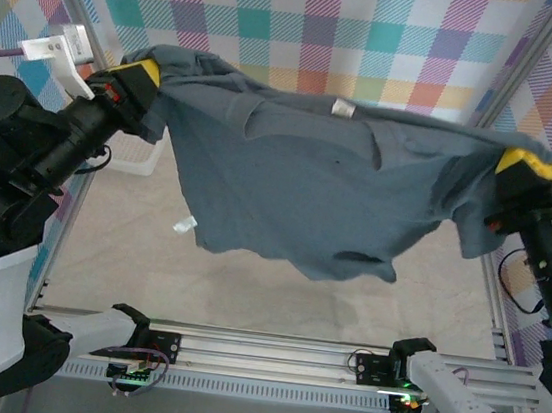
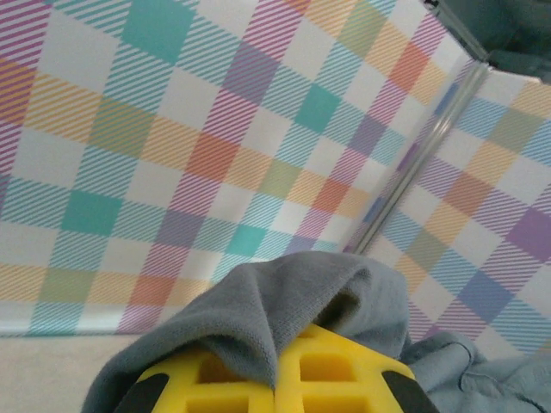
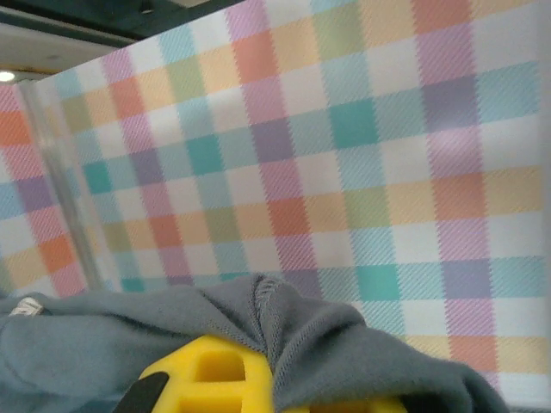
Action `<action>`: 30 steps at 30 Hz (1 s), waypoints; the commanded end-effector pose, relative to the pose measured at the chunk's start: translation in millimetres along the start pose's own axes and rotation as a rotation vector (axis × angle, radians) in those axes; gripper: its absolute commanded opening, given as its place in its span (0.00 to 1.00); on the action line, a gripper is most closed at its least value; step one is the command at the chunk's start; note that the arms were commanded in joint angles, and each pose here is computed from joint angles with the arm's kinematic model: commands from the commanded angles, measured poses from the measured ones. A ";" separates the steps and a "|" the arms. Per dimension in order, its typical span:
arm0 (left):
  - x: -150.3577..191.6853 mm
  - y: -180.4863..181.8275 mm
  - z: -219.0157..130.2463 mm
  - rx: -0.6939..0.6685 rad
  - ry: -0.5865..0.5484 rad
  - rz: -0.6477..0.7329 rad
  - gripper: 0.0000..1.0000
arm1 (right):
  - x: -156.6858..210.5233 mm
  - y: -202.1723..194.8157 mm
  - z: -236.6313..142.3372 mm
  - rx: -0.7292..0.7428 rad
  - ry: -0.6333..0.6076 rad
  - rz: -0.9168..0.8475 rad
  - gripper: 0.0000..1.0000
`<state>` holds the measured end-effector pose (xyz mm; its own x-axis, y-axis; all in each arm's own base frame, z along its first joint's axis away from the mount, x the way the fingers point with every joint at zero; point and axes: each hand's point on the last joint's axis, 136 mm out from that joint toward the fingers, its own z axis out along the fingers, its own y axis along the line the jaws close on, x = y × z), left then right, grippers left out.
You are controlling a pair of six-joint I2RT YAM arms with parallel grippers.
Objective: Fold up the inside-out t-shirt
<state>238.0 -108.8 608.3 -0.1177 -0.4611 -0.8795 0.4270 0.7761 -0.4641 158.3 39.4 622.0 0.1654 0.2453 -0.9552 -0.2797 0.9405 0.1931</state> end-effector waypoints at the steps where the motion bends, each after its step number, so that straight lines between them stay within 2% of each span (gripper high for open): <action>1: -0.9 14.5 23.8 -0.066 -0.011 -0.052 0.00 | 46.3 -47.0 63.7 0.263 0.214 -0.015 0.00; 3: 20.5 51.2 46.8 -0.244 0.056 -0.068 0.00 | 73.2 -55.4 95.6 0.305 0.345 -0.024 0.00; 6: 75.3 119.4 97.0 -0.510 0.236 0.029 0.00 | 132.1 -77.6 149.4 0.353 0.548 -0.040 0.00; 8: 115.2 166.0 131.8 -0.598 0.337 -0.003 0.00 | 180.2 -106.7 188.5 0.396 0.654 -0.031 0.00; 11: 168.8 222.7 186.7 -0.606 0.366 -0.111 0.02 | 255.3 -144.0 243.3 0.380 0.779 0.054 0.00; 12: 182.2 236.5 205.2 -0.583 0.354 -0.124 0.12 | 278.7 -152.9 259.7 0.363 0.809 0.082 0.04; 14: 201.7 258.3 232.0 -0.558 0.357 -0.142 0.47 | 307.3 -160.9 280.9 0.340 0.844 0.133 0.42; 15: 207.0 264.1 242.0 -0.540 0.369 -0.153 0.61 | 316.0 -163.4 288.7 0.324 0.857 0.149 0.55; 16: 207.8 266.7 248.2 -0.526 0.377 -0.159 0.68 | 320.0 -165.7 292.4 0.325 0.868 0.152 0.66; 18: 202.6 262.3 252.9 -0.492 0.388 -0.150 0.75 | 323.6 -169.1 287.7 0.328 0.901 0.155 0.72; 21: 197.6 238.7 246.9 -0.394 0.424 -0.119 0.78 | 330.0 -165.0 266.9 0.318 0.965 0.199 0.73; 25: 216.8 189.4 218.7 -0.211 0.523 -0.072 0.81 | 348.8 -136.0 218.8 0.228 1.102 0.278 0.74; 28: 240.7 148.0 187.3 -0.117 0.561 0.080 0.88 | 369.2 -115.1 171.8 0.211 1.167 0.406 0.74; 30: 257.2 120.1 165.5 -0.029 0.569 0.182 0.93 | 378.5 -106.2 136.5 0.245 1.149 0.488 0.74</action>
<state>445.5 -169.0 347.2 -0.5664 -0.2061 -0.7979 0.2611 0.8735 -0.4109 413.4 47.1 297.1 -0.8213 0.2693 -0.5028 0.0678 0.9214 0.3827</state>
